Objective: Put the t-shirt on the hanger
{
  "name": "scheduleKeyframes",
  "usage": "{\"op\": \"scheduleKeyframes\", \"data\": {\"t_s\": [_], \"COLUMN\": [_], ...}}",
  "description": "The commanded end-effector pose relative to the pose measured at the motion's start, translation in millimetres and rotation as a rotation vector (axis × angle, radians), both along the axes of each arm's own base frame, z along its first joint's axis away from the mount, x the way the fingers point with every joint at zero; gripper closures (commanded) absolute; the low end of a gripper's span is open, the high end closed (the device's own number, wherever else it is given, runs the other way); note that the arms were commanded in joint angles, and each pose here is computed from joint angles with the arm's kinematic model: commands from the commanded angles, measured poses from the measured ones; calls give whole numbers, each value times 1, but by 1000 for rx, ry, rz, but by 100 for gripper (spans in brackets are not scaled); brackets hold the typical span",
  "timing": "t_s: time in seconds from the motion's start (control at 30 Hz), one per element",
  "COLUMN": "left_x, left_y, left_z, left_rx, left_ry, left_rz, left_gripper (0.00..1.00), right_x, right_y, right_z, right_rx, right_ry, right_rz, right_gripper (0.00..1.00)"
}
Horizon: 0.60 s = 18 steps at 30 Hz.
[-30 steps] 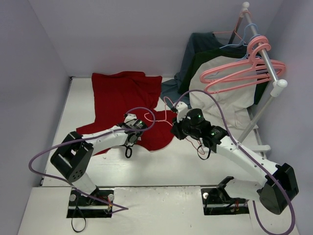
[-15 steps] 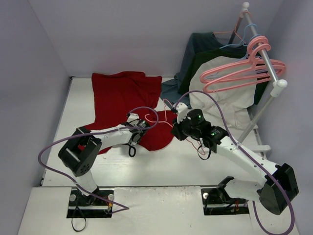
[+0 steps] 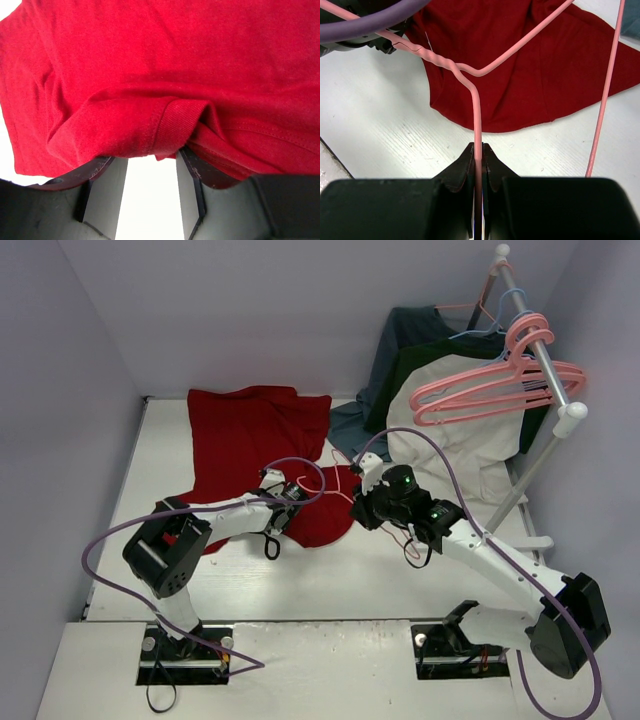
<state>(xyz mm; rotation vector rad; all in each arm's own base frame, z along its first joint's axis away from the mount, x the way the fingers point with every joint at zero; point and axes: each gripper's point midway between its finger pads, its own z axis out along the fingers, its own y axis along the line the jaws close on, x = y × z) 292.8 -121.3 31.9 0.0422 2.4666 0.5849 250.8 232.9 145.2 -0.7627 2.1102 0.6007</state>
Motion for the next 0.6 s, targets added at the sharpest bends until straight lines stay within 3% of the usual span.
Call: {"op": "scheduleKeyframes", "data": {"t_s": [0.0, 0.3, 0.47, 0.57], "left_x": [14, 14, 14, 16], "left_y": [-1, 2, 7, 9], "left_z": [25, 17, 21, 33], "left_rx": [0, 28, 26, 4], "left_ry": [-93, -82, -89, -104], "left_rz": [16, 24, 34, 29], "left_gripper": [62, 74, 99, 100], "right_x": [10, 10, 10, 12], "right_y": [7, 7, 7, 8], "right_z": [26, 22, 23, 29], "right_rx": [69, 63, 58, 74], "right_ry": [-78, -73, -80, -87], "right_rz": [2, 5, 12, 20], "right_gripper": [100, 100, 100, 100]}}
